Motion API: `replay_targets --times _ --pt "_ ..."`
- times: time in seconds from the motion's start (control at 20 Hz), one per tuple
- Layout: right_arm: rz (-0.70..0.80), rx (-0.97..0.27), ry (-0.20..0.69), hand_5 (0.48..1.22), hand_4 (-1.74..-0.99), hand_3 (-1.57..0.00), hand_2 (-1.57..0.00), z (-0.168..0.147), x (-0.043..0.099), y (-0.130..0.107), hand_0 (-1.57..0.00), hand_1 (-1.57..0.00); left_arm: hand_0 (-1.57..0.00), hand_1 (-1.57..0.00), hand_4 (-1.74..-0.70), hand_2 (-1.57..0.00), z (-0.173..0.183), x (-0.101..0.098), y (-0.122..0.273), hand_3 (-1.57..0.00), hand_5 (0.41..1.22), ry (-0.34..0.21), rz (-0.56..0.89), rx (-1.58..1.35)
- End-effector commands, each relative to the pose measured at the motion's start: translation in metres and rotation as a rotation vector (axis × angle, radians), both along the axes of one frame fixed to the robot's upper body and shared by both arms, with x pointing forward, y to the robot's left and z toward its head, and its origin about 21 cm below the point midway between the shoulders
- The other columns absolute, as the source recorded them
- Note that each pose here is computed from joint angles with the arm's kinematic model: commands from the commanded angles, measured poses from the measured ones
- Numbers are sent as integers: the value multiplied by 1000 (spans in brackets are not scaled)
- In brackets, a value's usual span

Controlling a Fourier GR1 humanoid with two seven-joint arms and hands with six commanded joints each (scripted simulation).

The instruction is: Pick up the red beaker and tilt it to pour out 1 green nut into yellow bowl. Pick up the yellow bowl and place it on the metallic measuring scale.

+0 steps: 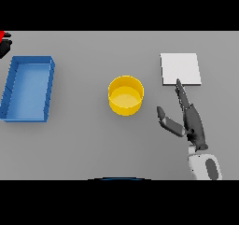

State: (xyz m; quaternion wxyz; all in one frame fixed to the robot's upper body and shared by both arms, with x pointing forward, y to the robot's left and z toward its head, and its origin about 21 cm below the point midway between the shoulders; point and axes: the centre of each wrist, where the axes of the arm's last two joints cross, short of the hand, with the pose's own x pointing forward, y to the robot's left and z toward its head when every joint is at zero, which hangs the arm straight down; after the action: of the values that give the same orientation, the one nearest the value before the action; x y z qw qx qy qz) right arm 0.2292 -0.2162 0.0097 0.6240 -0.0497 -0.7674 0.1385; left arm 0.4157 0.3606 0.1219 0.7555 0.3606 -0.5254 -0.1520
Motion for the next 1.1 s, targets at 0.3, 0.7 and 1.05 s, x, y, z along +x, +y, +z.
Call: replay_targets --times 0.3,0.7,1.05 --pt "-4 8 -5 671 -1157 1 1 0 -2 0 1 1 -1571 -1571 -1741 -1571 -28 -37 -12 -1571 925 38 70 -77" --pt "-3 11 7 670 -1155 1 1 -2 -2 -3 1 1 -481 -440 -915 -418 -8 -54 -4 -431 651 165 -117 -113" --pt "-23 -32 9 657 -1154 1 1 1 0 2 1 1 -100 -91 -783 -87 -17 -51 -9 -90 631 190 -124 -4"
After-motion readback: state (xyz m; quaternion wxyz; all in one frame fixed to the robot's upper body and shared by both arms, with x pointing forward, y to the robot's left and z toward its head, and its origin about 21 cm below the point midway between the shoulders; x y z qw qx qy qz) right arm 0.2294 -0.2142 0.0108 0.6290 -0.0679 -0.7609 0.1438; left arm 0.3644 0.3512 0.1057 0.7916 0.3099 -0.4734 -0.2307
